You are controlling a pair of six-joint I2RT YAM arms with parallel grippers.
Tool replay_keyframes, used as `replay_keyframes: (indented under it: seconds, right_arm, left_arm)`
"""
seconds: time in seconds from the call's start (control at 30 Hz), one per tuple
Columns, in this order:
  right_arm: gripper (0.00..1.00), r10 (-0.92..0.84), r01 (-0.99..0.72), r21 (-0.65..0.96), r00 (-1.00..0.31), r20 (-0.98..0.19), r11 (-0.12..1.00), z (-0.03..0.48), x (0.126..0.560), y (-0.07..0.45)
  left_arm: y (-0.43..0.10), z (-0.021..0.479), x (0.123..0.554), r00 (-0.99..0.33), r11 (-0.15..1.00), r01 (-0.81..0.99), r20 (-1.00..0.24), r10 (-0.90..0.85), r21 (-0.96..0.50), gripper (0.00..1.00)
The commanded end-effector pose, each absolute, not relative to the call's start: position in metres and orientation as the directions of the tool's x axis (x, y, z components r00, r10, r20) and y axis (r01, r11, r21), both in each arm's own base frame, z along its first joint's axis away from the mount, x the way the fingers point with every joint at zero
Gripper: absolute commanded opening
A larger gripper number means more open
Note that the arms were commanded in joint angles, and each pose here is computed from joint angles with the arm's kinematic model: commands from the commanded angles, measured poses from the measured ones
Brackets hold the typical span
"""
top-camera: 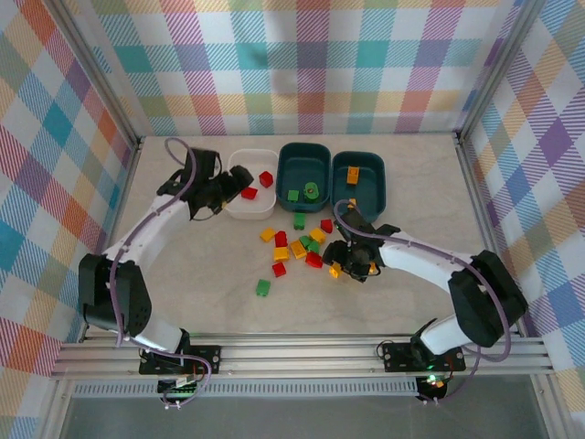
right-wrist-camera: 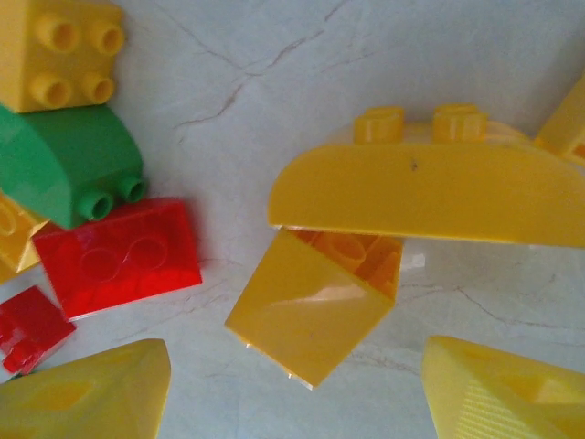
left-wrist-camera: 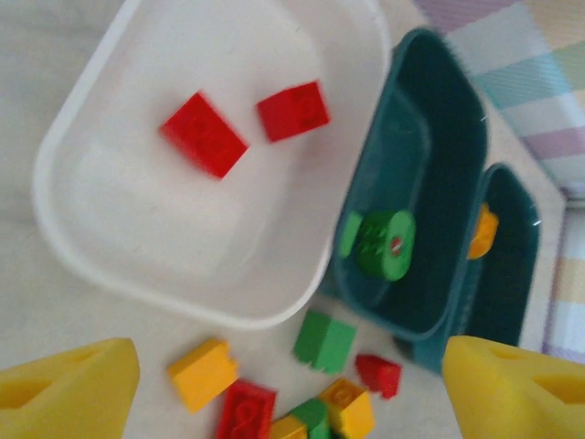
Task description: Sort the legos into containers by color
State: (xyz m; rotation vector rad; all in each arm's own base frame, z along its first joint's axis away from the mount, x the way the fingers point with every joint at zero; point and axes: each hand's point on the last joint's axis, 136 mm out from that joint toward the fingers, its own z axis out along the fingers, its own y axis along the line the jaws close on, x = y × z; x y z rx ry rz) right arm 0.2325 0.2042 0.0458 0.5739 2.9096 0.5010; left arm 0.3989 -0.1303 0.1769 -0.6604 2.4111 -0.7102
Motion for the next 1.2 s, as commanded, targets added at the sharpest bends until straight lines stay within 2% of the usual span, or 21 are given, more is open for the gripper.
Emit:
replay_keyframes:
  seconds: [0.0, 0.13, 0.33, 0.6, 0.83, 1.0, 1.17]
  right_arm:
    - [0.72, 0.444, 0.398, 0.343, -0.894, -0.065, 0.851, 0.043, 0.242, 0.210]
    - [0.68, 0.451, 0.415, 0.305, -0.891, -0.056, 0.857, 0.032, 0.244, 0.210]
    - [0.50, 0.450, 0.415, 0.272, -0.890, -0.079, 0.868, 0.030, 0.246, 0.205]
    - [0.31, 0.388, 0.363, 0.221, -0.918, -0.084, 0.905, 0.027, 0.235, 0.200]
    - [0.26, 0.263, 0.226, 0.215, -0.952, -0.159, 0.950, 0.066, 0.224, 0.204]
    - [0.25, 0.209, 0.142, 0.226, -0.929, -0.306, 0.964, 0.117, 0.256, 0.197]
    - [0.26, 0.230, 0.123, 0.274, -0.886, -0.403, 0.954, 0.147, 0.326, 0.180]
  left_arm:
    - [-0.128, 0.149, 0.372, -0.782, 0.761, -0.303, -0.307, -0.542, -0.574, 0.86]
    - [-0.129, 0.139, 0.358, -0.790, 0.752, -0.302, -0.287, -0.541, -0.586, 0.86]
    - [-0.133, 0.135, 0.356, -0.805, 0.750, -0.293, -0.271, -0.528, -0.593, 0.86]
    - [-0.128, 0.131, 0.352, -0.788, 0.743, -0.316, -0.272, -0.552, -0.590, 0.86]
    - [-0.138, 0.128, 0.344, -0.813, 0.746, -0.295, -0.253, -0.524, -0.597, 0.84]
    - [-0.163, 0.126, 0.329, -0.860, 0.792, -0.226, -0.267, -0.436, -0.567, 0.82]
    - [-0.205, 0.126, 0.311, -0.908, 0.846, -0.096, -0.303, -0.290, -0.524, 0.81]
